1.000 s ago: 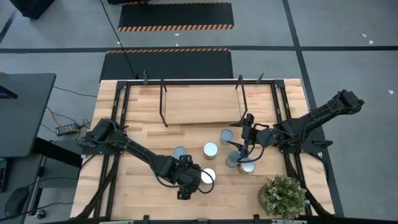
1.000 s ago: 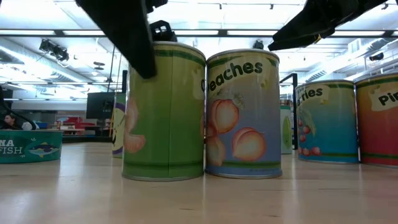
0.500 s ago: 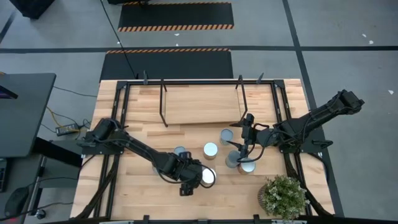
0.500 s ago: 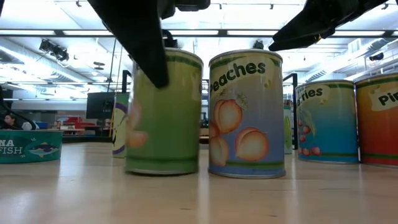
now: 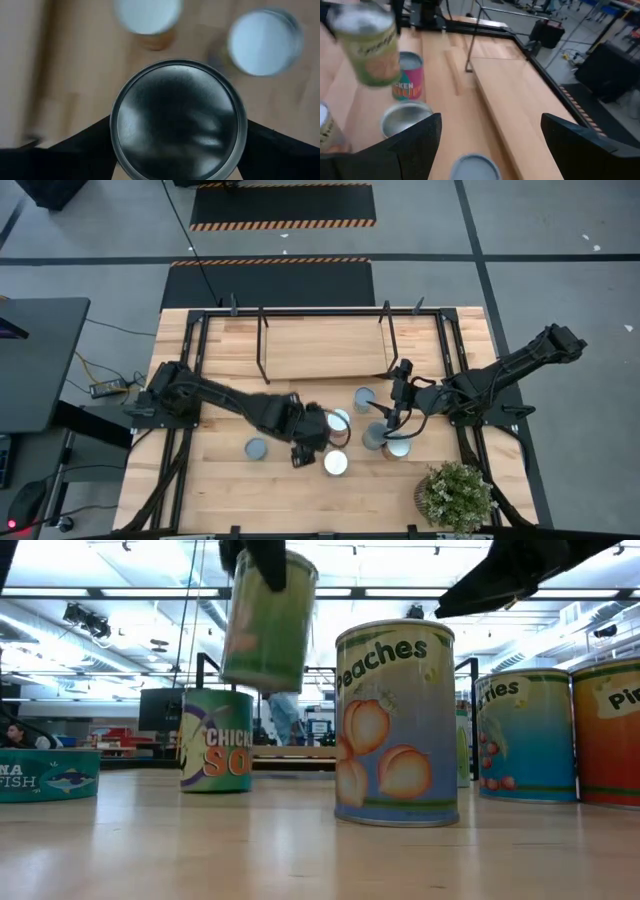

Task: Pick and place cans onto a shelf
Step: Put the canned oranges on the shelf

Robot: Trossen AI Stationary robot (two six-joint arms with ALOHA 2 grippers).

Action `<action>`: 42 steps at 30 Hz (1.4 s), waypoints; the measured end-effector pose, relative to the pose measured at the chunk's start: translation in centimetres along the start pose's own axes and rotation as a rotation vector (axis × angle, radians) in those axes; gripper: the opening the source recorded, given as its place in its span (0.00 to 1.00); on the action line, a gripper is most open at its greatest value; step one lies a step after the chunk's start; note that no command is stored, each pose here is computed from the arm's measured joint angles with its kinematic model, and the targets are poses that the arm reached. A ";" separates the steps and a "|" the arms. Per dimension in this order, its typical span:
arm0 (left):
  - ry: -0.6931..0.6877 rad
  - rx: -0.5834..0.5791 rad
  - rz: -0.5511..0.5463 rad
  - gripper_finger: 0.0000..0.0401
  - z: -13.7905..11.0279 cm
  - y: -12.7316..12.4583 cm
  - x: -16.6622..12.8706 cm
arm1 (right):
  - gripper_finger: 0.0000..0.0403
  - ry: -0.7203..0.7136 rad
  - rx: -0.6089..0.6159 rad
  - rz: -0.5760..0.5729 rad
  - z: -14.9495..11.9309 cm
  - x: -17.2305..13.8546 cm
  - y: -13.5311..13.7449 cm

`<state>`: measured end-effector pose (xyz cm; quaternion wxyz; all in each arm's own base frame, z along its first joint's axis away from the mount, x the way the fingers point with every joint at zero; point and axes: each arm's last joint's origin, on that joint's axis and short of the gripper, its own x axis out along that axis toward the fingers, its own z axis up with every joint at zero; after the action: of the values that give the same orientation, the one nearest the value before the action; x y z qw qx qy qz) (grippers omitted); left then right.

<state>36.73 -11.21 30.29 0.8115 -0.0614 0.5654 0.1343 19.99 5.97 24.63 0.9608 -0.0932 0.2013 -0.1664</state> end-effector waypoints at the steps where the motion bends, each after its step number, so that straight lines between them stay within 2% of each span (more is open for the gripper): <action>1: -0.027 -0.017 0.005 0.79 0.7 0.6 -0.6 | 0.87 -0.005 0.002 -0.004 0.1 -0.2 -0.1; 9: -0.128 -0.124 0.039 0.80 5.1 7.2 -2.3 | 0.87 -0.087 -0.004 0.016 0.9 -2.4 -0.7; 11: -0.136 -0.150 0.038 0.80 6.0 9.0 -1.9 | 0.87 -0.088 -0.006 0.026 0.9 -2.5 -0.8; 16: -0.228 -0.204 -0.046 0.80 8.5 13.6 -1.2 | 0.87 -0.081 -0.032 0.035 1.0 -2.6 -0.8; 22: -0.249 -0.214 -0.055 0.80 10.2 17.9 1.3 | 0.87 -0.083 -0.035 0.077 2.9 -3.3 -1.2; 26: -0.226 -0.215 -0.024 0.80 11.0 19.8 3.9 | 0.87 -0.088 -0.052 0.051 3.7 -3.6 -1.6; 32: -0.144 -0.229 -0.013 0.80 11.3 22.2 8.3 | 0.87 -0.070 -0.038 0.021 3.6 -3.4 -1.9; 37: -0.074 -0.091 -0.001 0.80 11.0 22.7 10.2 | 0.87 -0.064 -0.038 0.029 3.5 -3.5 -1.8; 42: -0.069 0.020 0.002 0.80 11.1 22.2 11.1 | 0.87 -0.058 -0.043 0.029 3.4 -3.5 -1.7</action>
<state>43.94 14.48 25.02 0.8310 -0.0479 0.5384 0.1316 17.92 5.97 29.37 0.9663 -0.1157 0.1780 -0.1454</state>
